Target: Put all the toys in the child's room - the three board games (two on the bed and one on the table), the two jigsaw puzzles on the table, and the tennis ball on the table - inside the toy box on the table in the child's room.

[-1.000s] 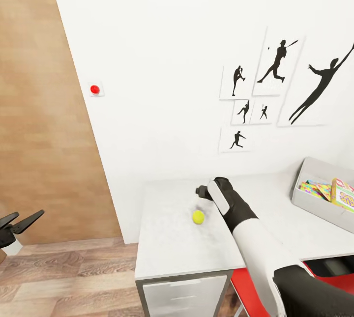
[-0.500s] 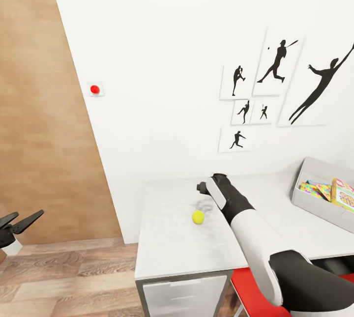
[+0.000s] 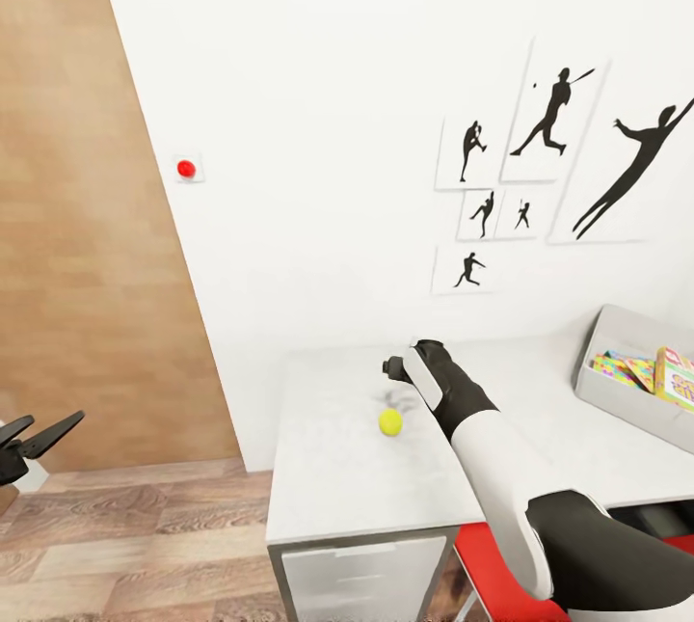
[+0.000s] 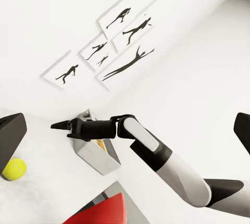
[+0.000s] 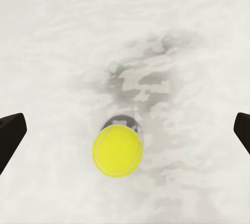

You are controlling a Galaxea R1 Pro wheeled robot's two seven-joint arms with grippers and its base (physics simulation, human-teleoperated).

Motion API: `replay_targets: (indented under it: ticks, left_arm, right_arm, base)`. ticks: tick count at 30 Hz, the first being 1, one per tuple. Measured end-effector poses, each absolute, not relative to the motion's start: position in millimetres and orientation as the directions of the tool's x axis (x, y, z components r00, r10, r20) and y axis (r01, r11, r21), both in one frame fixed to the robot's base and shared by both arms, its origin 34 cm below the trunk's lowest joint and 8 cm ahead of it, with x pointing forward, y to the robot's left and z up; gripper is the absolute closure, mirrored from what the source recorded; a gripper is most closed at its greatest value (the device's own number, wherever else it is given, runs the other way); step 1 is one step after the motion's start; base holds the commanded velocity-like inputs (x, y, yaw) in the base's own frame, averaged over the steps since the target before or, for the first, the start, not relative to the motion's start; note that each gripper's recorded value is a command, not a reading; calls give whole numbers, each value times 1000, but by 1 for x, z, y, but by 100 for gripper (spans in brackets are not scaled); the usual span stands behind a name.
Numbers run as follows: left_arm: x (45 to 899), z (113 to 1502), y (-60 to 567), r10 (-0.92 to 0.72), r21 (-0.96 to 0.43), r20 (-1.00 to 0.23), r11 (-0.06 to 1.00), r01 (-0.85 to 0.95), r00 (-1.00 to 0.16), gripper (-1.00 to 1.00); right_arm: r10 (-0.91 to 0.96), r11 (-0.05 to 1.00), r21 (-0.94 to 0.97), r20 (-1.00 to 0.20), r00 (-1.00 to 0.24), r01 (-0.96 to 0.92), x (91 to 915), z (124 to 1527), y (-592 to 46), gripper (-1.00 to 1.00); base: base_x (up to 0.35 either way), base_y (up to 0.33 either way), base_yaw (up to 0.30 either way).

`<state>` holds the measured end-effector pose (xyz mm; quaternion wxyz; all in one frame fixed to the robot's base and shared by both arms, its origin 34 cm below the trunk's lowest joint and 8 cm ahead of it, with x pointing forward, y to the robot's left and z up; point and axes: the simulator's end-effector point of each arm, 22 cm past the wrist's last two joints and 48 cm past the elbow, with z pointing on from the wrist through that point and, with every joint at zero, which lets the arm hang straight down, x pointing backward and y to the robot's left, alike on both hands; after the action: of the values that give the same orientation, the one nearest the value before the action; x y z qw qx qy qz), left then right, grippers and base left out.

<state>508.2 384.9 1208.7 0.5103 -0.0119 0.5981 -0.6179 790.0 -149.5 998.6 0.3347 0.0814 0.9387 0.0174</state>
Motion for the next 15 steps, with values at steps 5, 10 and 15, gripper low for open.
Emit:
replay_targets:
  ticks: [5, 10, 15]
  left_arm:
    - [510, 1205, 385, -645, -756, -592, 237, 610, -484, -100]
    - [512, 1202, 386, -645, -761, -588, 238, 603, -488, -100]
    - [513, 1198, 387, -645, -768, -583, 239, 594, -494, -100]
  right_arm:
    - [165, 986, 86, -618, -768, 143, 790, 993, -150, -100]
    - [164, 986, 80, -606, -778, 146, 789, 985, -155, -100]
    - [157, 987, 73, -584, -796, 141, 786, 978, -155, -100]
  base:
    - [0, 0, 2]
    - [0, 0, 0]
    - [0, 0, 0]
